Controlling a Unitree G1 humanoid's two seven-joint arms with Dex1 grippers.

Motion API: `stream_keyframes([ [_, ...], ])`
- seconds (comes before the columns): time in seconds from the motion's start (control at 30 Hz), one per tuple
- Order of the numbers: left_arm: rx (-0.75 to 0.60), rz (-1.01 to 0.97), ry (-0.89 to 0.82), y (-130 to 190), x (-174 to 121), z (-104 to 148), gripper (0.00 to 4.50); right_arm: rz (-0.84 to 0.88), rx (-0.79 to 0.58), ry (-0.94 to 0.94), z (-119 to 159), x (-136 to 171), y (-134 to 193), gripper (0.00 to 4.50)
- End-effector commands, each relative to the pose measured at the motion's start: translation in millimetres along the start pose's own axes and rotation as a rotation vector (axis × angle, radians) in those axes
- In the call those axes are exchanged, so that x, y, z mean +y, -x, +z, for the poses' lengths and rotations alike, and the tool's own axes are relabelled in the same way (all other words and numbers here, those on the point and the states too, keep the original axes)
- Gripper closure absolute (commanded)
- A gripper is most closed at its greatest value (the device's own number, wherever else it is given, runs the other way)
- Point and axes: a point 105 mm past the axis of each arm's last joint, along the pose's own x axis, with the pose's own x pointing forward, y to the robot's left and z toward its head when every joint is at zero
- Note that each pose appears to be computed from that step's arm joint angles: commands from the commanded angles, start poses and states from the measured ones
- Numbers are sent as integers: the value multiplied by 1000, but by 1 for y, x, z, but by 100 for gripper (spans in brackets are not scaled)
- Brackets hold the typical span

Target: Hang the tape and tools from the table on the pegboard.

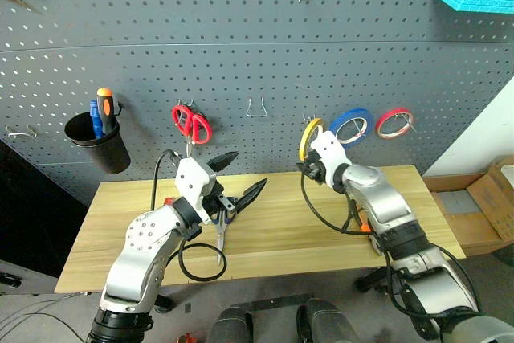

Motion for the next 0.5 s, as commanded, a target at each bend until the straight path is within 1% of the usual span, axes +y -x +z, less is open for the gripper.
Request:
stream_keyframes([
  [0.03,-48,-25,-9,-1,-6,14,0,-35,-79,-63,10,-14,20,93],
  [0.07,-45,-27,-9,-1,-6,14,0,-53,-103,-86,12,-20,26,49],
  [0.13,-38,-31,-8,-1,-6,13,0,-57,-125,-115,11,-23,35,4],
  [0.2,-30,-36,-7,-1,-7,12,0,-53,-101,-140,3,-24,41,4],
  [0.3,35,-72,-9,-1,-12,3,0,-117,-3,-211,-25,-37,53,4],
  [0.37,118,-137,56,1,-22,-11,0,-179,-26,-439,-37,-51,64,4],
  [0.4,151,-171,85,3,-27,-15,0,-197,-7,-515,-45,-54,68,4],
  [0.43,173,-201,102,4,-32,-18,0,-217,35,-569,-55,-57,71,4],
  [0.5,217,-224,121,7,-36,-24,0,-289,224,-604,-86,-60,78,4],
])
